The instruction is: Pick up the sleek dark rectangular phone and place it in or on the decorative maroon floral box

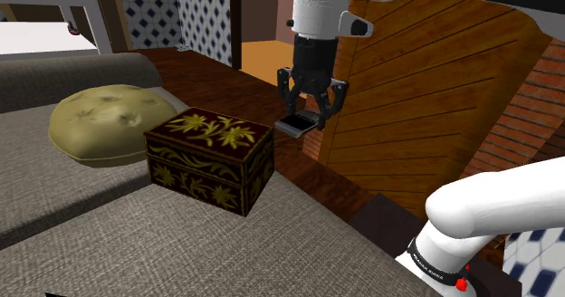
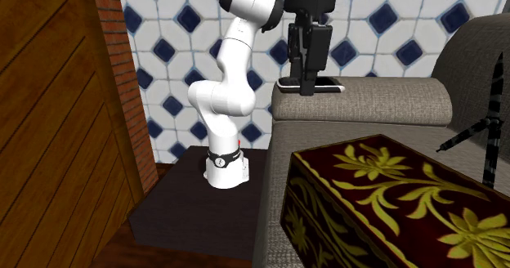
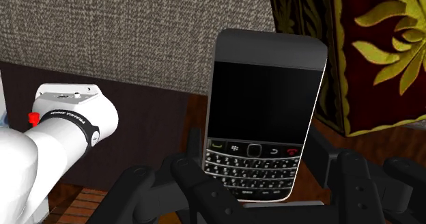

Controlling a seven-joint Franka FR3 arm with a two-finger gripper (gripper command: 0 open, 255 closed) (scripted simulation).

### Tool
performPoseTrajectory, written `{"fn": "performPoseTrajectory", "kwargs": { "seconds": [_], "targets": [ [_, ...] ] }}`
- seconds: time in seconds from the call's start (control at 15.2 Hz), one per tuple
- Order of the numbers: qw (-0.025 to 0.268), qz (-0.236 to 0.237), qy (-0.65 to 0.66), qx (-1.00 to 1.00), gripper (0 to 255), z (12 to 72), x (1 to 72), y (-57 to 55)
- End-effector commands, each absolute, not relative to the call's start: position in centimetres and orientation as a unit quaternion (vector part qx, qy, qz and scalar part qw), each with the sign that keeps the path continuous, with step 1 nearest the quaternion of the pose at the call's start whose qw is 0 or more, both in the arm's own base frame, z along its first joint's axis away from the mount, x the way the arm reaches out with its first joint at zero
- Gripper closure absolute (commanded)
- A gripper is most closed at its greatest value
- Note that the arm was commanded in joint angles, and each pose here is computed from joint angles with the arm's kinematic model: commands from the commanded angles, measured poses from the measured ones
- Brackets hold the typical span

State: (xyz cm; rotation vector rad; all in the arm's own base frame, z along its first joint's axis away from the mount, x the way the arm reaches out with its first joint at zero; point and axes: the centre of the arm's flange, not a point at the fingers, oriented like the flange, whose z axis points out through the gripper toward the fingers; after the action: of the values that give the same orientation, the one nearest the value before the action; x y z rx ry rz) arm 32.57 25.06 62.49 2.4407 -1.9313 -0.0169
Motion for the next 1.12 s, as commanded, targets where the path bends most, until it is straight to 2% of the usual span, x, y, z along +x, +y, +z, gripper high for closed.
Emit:
{"fn": "performPoseTrajectory", "kwargs": {
  "seconds": [0.0, 0.13, 1.06],
  "targets": [
    [0.015, -0.005, -0.620, 0.784, 255, 63.6, 32.6, 25.0],
    [0.015, -0.005, -0.620, 0.784, 255, 64.2, 32.6, 25.0],
    [0.015, -0.005, -0.620, 0.784, 255, 64.7, 48.8, 34.9]
  ]
}}
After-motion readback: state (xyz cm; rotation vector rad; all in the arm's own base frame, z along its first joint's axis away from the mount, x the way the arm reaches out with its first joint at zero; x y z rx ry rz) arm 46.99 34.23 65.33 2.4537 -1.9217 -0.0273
